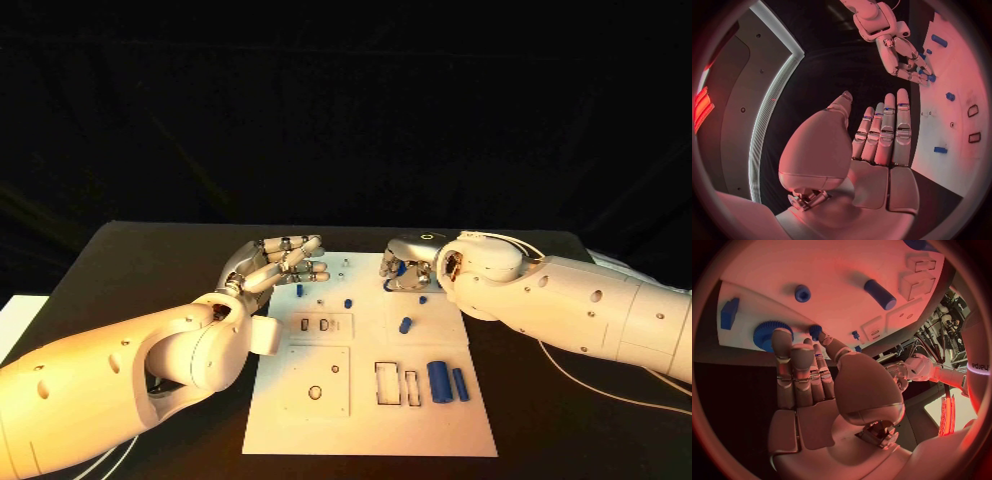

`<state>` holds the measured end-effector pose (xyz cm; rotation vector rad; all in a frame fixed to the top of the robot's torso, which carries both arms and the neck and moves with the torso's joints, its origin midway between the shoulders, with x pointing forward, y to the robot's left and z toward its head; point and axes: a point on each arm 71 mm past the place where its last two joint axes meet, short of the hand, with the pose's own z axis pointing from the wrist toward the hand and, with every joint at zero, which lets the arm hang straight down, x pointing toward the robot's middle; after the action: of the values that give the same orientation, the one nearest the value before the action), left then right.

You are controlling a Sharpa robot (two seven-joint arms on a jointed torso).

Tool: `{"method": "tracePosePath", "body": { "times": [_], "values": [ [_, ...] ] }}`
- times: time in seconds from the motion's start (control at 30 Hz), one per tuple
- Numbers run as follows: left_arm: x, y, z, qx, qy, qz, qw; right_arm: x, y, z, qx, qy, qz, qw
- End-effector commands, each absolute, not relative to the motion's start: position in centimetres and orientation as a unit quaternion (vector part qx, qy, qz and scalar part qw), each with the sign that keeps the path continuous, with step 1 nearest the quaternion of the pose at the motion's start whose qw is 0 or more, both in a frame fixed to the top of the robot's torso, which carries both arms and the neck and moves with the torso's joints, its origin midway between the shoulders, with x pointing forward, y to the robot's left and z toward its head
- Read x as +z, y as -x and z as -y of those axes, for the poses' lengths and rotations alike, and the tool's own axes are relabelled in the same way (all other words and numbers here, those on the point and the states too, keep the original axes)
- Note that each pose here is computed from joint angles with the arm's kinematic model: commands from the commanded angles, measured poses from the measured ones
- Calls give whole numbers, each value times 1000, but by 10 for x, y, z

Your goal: Assemble the parts on the task board

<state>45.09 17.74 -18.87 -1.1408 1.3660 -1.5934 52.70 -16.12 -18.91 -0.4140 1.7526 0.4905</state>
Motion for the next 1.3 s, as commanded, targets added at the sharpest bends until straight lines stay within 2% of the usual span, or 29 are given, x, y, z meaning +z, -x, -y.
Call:
{"method": "tracePosePath", "body": {
  "times": [0.03, 0.47, 0.77, 1.3],
  "values": [
    [-188, -451, -176, -627, 441, -533, 357, -187, -527, 161, 208, 181, -746, 606],
    [-190, -455, -183, -620, 445, -535, 361, -185, -526, 160, 209, 177, -741, 613],
    [-191, -456, -184, -618, 446, -536, 362, -188, -523, 159, 205, 186, -755, 594],
    [-191, -456, -184, -618, 446, -538, 360, -190, -525, 164, 181, 191, -762, 591]
  ]
}}
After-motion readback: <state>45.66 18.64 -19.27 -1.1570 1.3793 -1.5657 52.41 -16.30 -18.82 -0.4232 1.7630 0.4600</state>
